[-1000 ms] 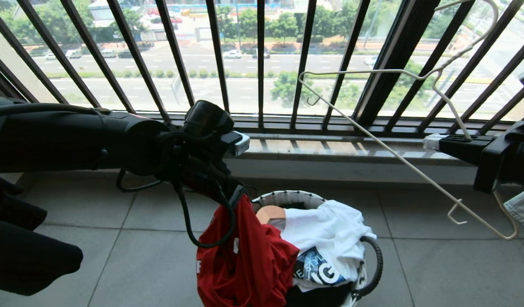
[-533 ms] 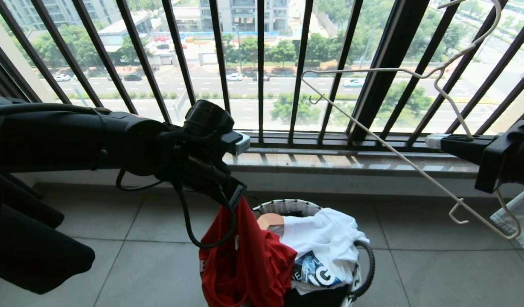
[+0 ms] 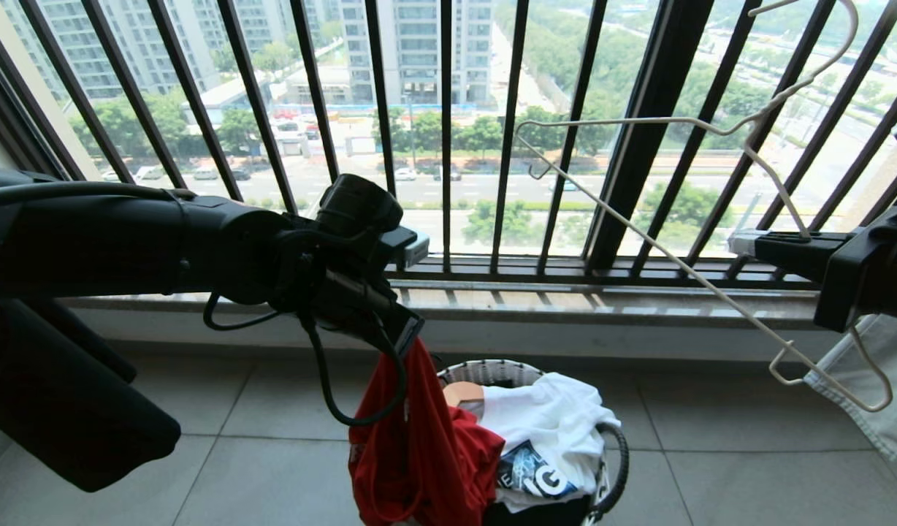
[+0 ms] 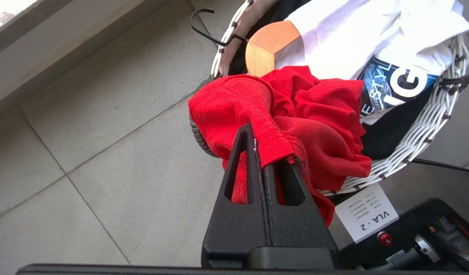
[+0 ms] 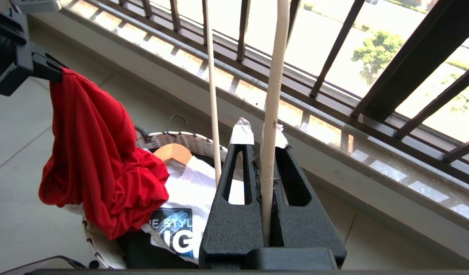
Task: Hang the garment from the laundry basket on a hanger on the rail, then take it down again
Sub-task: Pick up clothes from the basket
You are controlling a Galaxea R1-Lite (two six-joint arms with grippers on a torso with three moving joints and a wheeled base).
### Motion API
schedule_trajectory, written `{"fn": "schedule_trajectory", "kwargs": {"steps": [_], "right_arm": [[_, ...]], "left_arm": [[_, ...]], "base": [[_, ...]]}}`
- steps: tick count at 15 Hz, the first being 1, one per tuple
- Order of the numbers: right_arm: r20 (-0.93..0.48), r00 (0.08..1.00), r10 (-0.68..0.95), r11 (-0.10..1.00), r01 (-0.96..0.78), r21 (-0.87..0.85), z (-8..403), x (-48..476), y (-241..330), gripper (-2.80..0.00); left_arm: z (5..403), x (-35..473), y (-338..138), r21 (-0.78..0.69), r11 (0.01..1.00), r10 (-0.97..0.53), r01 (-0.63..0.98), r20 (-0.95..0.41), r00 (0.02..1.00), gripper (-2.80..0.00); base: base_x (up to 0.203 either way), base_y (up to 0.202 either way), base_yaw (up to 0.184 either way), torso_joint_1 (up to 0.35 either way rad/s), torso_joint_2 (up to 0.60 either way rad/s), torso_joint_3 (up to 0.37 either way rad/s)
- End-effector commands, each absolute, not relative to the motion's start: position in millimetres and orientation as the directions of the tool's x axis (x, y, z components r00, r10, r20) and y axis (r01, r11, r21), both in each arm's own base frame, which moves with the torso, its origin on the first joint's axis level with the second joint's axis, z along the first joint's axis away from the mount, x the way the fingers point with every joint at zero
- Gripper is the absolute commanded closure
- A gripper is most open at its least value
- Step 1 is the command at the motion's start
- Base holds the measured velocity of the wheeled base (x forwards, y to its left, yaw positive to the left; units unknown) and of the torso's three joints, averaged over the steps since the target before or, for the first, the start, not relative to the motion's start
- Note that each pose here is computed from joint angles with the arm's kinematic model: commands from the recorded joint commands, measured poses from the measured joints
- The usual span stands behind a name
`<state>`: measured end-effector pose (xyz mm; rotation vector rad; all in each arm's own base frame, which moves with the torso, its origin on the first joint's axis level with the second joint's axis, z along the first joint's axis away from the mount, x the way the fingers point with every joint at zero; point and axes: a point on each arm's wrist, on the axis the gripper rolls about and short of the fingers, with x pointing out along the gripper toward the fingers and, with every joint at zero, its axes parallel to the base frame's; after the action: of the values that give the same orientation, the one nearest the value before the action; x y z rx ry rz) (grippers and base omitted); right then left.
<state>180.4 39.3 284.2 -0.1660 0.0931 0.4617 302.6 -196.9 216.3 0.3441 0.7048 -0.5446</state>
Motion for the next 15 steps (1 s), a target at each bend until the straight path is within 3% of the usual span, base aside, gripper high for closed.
{"fn": "schedule_trajectory", "kwargs": {"steps": [1,15], "right_arm": [[-0.127,0.89,0.437,0.881,-0.452,-0.139,284.1,180.8,39.5,0.0],[-0.127,0.89,0.437,0.881,-0.452,-0.138,284.1,180.8,39.5,0.0]], "left_arm": [[214.9,303.2,-197.2,0.118,0.807,-0.35,0.578,-0.693,0.63,0.0],[211.1,305.1,-198.4,0.117,0.807,-0.347,0.579,-0.7,0.625,0.0]], "base": [[0.0,0.0,0.0,-0.002,0.0,0.194],[0.0,0.0,0.0,0.001,0.0,0.187]]}}
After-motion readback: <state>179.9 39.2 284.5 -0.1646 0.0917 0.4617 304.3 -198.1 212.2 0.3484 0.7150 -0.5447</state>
